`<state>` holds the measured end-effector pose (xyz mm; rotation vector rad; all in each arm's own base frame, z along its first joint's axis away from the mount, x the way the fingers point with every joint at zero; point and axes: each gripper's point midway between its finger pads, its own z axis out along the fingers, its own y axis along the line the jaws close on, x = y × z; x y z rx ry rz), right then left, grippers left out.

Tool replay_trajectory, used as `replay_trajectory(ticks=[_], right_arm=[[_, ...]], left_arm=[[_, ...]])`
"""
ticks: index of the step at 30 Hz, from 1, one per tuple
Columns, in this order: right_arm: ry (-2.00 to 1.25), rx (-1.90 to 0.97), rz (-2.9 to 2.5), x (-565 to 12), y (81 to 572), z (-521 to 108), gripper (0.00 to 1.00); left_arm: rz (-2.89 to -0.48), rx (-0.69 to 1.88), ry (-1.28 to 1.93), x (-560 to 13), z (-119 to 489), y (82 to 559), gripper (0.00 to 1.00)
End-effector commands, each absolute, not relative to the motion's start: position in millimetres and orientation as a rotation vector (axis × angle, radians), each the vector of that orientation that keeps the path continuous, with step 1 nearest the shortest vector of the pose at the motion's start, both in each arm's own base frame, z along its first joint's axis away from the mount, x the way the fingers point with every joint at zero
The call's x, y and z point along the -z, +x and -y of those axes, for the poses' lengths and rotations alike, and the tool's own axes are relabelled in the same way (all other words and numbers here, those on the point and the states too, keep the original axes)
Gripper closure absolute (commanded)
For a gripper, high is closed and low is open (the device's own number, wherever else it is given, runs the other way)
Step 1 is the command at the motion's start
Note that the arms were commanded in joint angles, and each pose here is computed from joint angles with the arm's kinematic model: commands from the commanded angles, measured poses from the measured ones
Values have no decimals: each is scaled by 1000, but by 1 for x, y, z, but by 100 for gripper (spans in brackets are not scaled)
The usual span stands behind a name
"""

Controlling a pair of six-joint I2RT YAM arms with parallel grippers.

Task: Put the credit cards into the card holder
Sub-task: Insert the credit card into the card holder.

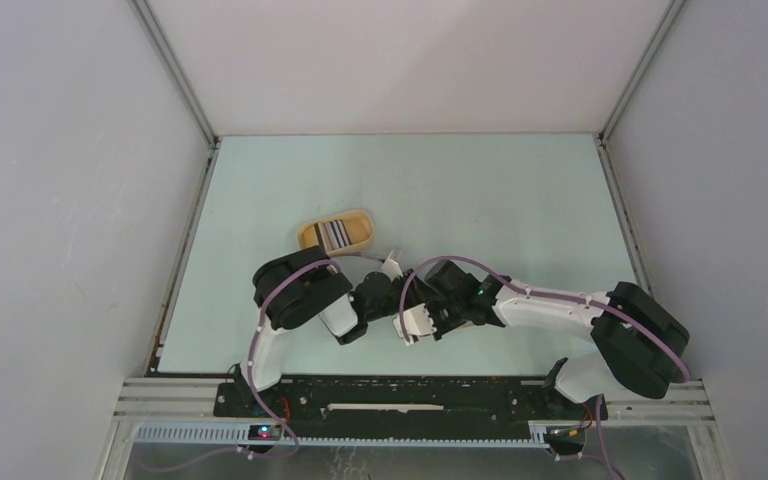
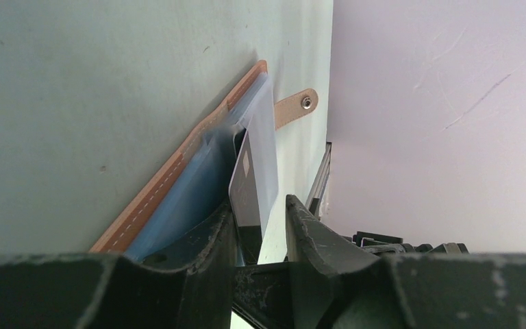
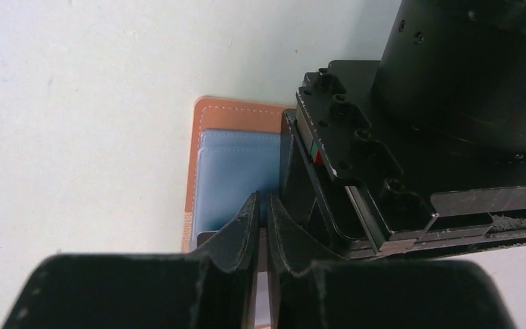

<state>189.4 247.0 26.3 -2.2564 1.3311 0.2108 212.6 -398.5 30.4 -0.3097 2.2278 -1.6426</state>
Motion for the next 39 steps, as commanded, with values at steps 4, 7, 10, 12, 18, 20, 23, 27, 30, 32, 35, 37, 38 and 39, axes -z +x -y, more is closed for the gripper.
replay_trajectory(ticks=[4,7,10,12,18,20,23,27,30,32,35,37,38,39], right_arm=[[-2254,-90,-1303,-29,203,-241,86],[-2246,-79,-1317,-30,205,-238,87],[-2240,-70,-1336,-30,207,-233,87],[-2237,-67,-1350,-31,208,-230,87],[-2212,-58,-1382,-34,212,-223,87],[-2203,-60,-1396,-35,212,-221,87],[-2200,-57,-1421,-34,212,-216,87],[-2194,-42,-1458,-32,215,-209,87],[-2187,-24,-1482,-30,217,-203,87],[-2182,-17,-1491,-30,218,-199,87],[-2166,-9,-1513,-31,221,-195,87],[-2150,-2,-1527,-33,223,-192,87],[-2144,-3,-1535,-33,224,-191,87],[-2141,-4,-1541,-33,224,-190,87]], left_arm=[[-2274,1578,-265,-13,397,213,63],[-2275,1578,-267,-13,397,213,62],[-2276,1576,-267,-13,397,213,61],[-2276,1576,-266,-13,398,214,60],[-2278,1573,-269,-12,397,214,59],[-2278,1573,-269,-12,397,214,59],[-2281,1571,-270,-12,397,214,58],[-2279,1573,-266,-12,398,214,58],[-2280,1572,-267,-12,398,214,58],[-2280,1574,-265,-12,398,214,57],[-2280,1573,-265,-12,398,214,57],[-2280,1573,-264,-12,398,215,57],[-2280,1572,-265,-12,398,215,57],[-2280,1572,-265,-12,398,215,57]])
